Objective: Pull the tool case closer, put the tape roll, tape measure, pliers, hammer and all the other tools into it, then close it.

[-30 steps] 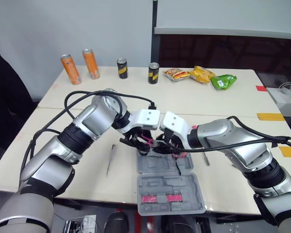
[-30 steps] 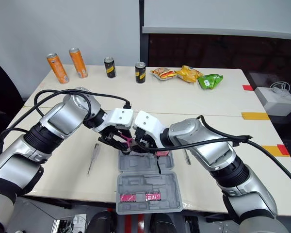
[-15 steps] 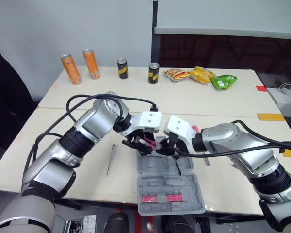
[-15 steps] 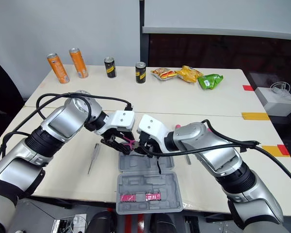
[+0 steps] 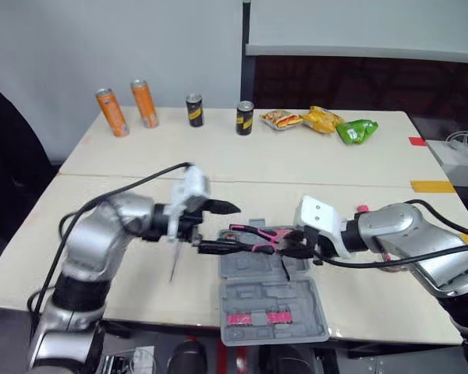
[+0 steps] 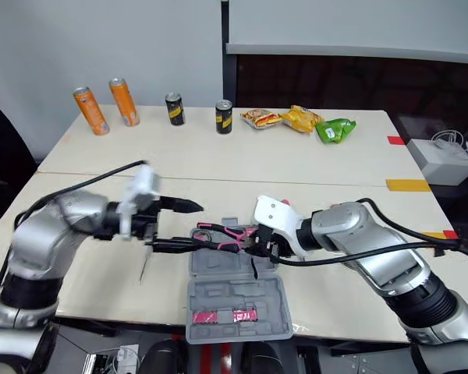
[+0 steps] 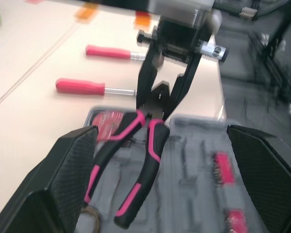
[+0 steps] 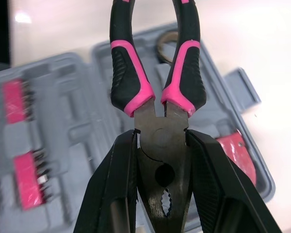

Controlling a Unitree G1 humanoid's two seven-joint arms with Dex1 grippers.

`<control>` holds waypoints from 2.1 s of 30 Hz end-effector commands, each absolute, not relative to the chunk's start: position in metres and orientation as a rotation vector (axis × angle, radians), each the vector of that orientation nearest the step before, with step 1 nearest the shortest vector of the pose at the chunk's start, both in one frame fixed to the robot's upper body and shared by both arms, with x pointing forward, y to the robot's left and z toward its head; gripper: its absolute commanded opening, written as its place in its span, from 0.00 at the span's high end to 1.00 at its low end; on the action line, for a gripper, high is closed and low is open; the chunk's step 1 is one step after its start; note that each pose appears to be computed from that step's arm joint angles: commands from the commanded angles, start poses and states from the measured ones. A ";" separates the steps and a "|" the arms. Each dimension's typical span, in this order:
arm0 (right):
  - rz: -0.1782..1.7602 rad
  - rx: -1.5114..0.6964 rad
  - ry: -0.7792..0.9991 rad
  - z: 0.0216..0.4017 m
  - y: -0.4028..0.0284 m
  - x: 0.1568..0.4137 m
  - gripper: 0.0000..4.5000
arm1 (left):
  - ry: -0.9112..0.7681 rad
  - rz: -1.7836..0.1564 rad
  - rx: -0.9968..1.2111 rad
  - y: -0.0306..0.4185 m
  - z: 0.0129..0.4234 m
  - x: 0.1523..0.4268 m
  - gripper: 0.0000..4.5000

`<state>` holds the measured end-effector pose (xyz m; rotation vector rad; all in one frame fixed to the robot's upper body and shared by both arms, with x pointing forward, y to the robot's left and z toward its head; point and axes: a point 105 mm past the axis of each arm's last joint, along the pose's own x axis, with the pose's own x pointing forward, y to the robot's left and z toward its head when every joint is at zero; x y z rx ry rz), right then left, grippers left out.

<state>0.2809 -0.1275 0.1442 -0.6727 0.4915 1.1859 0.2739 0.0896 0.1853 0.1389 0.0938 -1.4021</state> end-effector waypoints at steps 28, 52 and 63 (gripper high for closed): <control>1.311 -1.033 0.501 0.128 -0.124 0.323 0.79 | -0.023 -1.189 0.030 0.204 0.176 0.217 0.00; 1.414 -1.062 0.607 0.090 -0.081 0.319 0.68 | 0.042 -1.171 0.057 0.212 0.164 0.225 0.00; 1.452 -0.765 0.333 0.114 -0.074 0.320 0.42 | 0.044 -1.172 0.047 0.220 0.151 0.221 0.00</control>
